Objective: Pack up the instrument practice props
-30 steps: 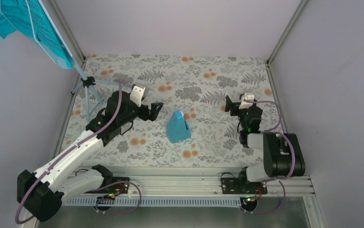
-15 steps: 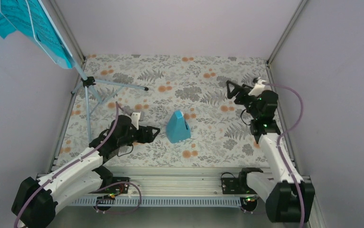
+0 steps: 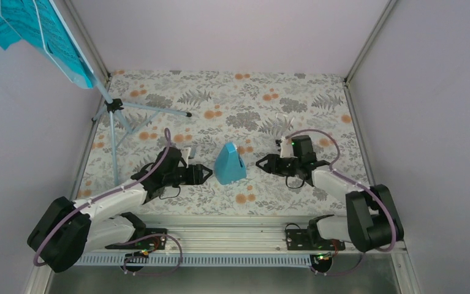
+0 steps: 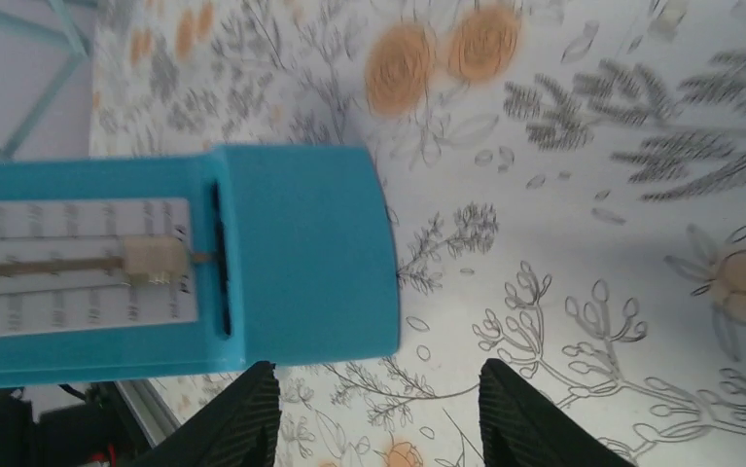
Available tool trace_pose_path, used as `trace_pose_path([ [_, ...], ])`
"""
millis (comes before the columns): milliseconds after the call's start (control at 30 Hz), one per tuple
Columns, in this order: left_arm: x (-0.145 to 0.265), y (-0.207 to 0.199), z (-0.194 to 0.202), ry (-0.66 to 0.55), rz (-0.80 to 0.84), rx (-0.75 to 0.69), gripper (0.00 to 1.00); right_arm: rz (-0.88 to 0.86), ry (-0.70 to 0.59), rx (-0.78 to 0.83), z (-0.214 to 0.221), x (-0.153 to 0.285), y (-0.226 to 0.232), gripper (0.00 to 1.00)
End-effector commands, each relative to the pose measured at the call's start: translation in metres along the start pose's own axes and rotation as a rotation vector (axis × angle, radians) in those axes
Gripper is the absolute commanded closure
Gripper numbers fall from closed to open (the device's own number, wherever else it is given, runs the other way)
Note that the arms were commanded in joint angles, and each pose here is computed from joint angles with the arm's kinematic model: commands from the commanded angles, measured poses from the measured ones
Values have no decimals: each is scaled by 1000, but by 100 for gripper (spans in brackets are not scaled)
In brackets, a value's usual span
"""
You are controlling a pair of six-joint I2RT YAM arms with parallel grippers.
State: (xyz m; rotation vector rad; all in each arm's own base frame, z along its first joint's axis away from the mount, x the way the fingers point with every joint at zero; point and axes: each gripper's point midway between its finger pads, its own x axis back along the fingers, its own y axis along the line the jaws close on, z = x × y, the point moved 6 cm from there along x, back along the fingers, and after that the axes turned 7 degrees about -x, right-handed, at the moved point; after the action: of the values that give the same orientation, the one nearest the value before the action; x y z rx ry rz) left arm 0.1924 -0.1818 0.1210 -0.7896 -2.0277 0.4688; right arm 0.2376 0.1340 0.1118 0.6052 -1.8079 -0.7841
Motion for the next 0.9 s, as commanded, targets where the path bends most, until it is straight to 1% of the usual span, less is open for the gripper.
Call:
trace_pose_path([
  [0, -8, -1, -5, 8, -4, 7, 39, -27, 86, 19, 13, -22, 7, 54],
  [67, -11, 6, -5, 32, -74, 5, 43, -30, 103, 32, 17, -33, 11, 56],
  [133, -10, 9, -6, 24, -119, 3, 44, -33, 116, 40, 19, -42, 15, 57],
  [233, -13, 7, -10, 2, -98, -5, 46, -10, 117, 41, 20, -53, 16, 59],
  [400, -27, 9, -6, 47, -73, -2, 51, 23, 113, 27, 24, -61, 12, 64],
  [533, -32, 11, -4, 46, -58, 4, 53, 75, 71, 27, 22, -58, 8, 65],
  [600, -34, 11, -5, 47, -60, -2, 53, 111, 24, 25, 18, -54, 5, 65],
  [667, -37, 13, -6, 49, -69, -8, 55, 141, -8, 8, 13, -53, 3, 68],
  [733, -39, 14, -7, 50, -83, -14, 56, 142, -23, 0, 9, -55, 4, 68],
  [867, -42, 19, -9, 50, -121, -20, 58, 93, -25, 18, -2, -63, 16, 68],
])
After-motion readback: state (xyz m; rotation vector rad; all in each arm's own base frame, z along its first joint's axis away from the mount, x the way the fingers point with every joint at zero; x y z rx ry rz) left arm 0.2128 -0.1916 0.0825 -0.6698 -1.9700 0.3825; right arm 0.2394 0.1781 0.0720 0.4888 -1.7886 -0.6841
